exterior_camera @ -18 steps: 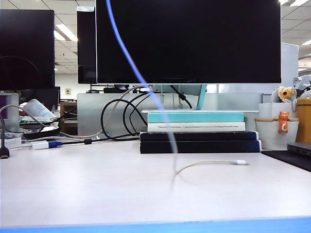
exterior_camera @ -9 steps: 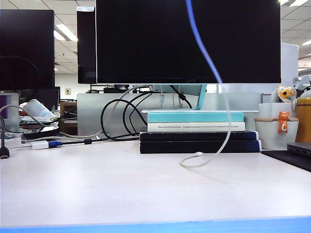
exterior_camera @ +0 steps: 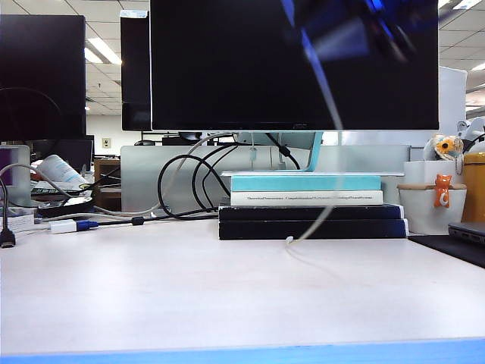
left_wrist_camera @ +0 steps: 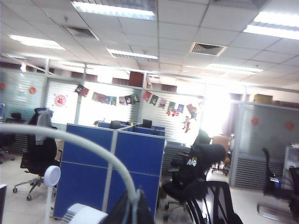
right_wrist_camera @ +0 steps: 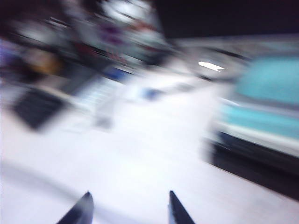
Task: Unfold the white charging cable into a straight cable.
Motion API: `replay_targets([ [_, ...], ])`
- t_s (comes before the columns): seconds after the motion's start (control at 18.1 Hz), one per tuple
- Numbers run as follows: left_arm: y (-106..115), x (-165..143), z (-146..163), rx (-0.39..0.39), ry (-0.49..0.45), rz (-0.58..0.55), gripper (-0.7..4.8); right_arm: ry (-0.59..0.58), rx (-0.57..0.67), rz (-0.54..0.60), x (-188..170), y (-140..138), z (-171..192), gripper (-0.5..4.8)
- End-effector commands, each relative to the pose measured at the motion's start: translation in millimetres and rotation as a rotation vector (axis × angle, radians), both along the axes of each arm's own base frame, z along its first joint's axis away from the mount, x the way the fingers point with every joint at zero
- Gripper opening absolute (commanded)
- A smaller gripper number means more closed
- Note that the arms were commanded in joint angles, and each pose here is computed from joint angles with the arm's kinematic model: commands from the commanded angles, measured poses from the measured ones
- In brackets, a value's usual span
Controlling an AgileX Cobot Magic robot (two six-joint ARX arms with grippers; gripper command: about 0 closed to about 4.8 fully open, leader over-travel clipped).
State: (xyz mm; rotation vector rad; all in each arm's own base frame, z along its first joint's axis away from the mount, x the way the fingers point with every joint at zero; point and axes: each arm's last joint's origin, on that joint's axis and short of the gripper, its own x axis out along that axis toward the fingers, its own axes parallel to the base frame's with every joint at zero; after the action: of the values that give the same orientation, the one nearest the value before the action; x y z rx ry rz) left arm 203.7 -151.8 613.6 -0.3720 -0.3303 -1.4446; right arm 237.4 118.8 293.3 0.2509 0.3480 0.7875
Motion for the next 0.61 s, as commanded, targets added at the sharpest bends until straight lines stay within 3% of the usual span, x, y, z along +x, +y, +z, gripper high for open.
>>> replay_targets([
  [0.06,20,-22,11,0.013,-0.044,-0.011,-0.05,-0.062,-0.104,-0.124,2,-4,0,2.07],
  [0.22,29,-36,12,0.048,-0.049,0.015,-0.05,-0.073,-0.104,-0.146,3,-6,1,1.8],
  [0.28,29,-35,10,0.066,-0.035,0.024,-0.05,-0.079,-0.085,-0.093,0,-5,3,2.11],
  [0.33,28,-33,8,0.078,-0.031,0.04,-0.05,-0.09,-0.03,0.019,-3,-3,8,2.65],
  [0.39,27,-30,5,0.099,-0.042,0.092,-0.05,-0.095,0.08,0.201,-10,-1,18,2.85],
  [0.44,27,-28,2,0.111,-0.037,0.125,-0.05,-0.103,0.136,0.305,-14,0,25,2.86],
  [0.5,26,-26,-1,0.132,-0.022,0.168,-0.05,-0.131,0.207,0.436,-22,-1,37,3.39],
  [0.61,23,-21,-6,0.156,-0.001,0.184,-0.05,-0.198,0.288,0.521,-34,-4,57,4.79],
])
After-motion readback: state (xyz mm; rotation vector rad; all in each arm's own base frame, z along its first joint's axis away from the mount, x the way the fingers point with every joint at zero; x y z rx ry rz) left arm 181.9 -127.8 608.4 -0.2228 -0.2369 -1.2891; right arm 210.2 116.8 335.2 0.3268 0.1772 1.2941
